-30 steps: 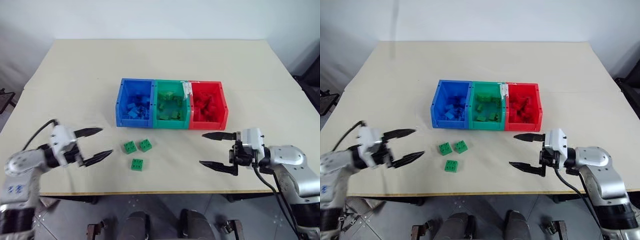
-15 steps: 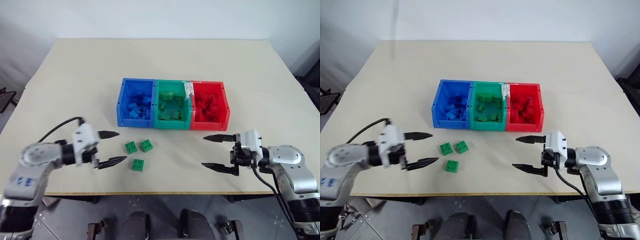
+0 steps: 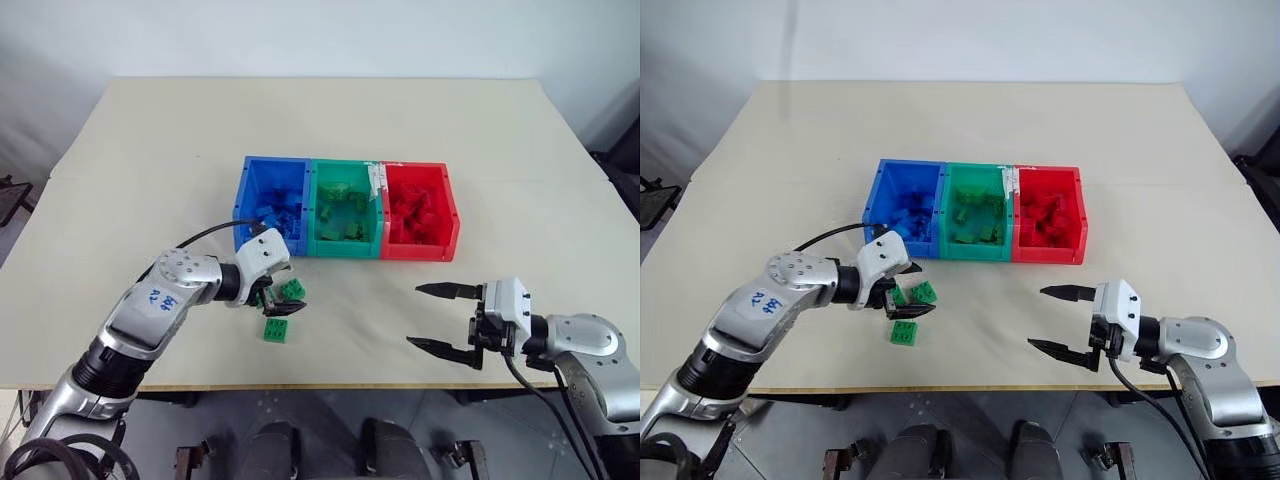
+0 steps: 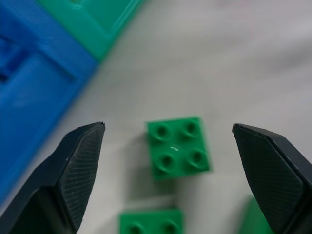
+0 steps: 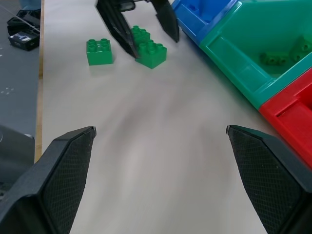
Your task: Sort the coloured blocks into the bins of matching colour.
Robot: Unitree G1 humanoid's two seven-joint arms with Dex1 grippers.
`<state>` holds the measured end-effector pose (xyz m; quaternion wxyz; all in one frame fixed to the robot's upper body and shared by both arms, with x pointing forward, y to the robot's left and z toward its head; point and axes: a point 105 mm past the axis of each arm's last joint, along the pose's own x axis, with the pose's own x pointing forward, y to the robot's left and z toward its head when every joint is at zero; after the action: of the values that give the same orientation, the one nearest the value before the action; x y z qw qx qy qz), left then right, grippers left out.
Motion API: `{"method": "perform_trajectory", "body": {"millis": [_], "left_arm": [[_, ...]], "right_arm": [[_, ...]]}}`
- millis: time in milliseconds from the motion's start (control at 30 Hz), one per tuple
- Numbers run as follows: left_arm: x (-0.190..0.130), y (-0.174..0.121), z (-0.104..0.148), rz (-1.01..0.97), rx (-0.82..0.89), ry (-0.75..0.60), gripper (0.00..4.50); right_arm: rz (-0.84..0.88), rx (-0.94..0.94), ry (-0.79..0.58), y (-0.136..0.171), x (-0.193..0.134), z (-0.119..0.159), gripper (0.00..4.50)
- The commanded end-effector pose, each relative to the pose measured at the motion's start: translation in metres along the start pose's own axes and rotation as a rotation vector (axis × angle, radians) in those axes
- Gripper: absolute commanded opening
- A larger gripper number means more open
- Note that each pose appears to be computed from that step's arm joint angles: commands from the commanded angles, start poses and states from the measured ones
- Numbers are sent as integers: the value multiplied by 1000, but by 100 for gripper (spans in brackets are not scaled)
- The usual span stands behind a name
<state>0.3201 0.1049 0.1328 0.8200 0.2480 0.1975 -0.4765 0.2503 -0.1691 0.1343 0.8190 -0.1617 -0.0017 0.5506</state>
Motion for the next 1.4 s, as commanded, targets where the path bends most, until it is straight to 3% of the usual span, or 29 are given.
{"method": "perform_trajectory", "body": {"millis": [33,200,300,500,600,767,1000,1167,1333,1400], "left_arm": [[-1,3,0,8,84,31,385],[0,0,-5,-24,74,43,231],[-1,-3,6,-58,45,-11,148],[-11,1,37,-87,73,-187,148],[-20,22,73,13,108,-373,148],[-9,52,116,136,115,-552,148],[27,61,130,71,48,-620,148],[28,61,130,52,26,-637,298],[1,58,115,66,123,-657,447],[-18,60,97,89,147,-652,447]], "right_arm": [[-18,-28,-31,0,-2,11,450],[-26,-30,-28,1,-3,11,450],[-43,-34,-27,0,-6,9,450],[-142,-38,-46,-8,-17,4,450],[-335,-29,-162,-19,-35,15,450],[-582,-37,-259,-33,-54,23,450],[-582,-39,-260,-26,-43,26,450],[-527,-39,-249,-21,-32,28,450],[-473,-31,-250,-24,-22,27,450],[-428,-34,-254,-27,-15,29,450]]}}
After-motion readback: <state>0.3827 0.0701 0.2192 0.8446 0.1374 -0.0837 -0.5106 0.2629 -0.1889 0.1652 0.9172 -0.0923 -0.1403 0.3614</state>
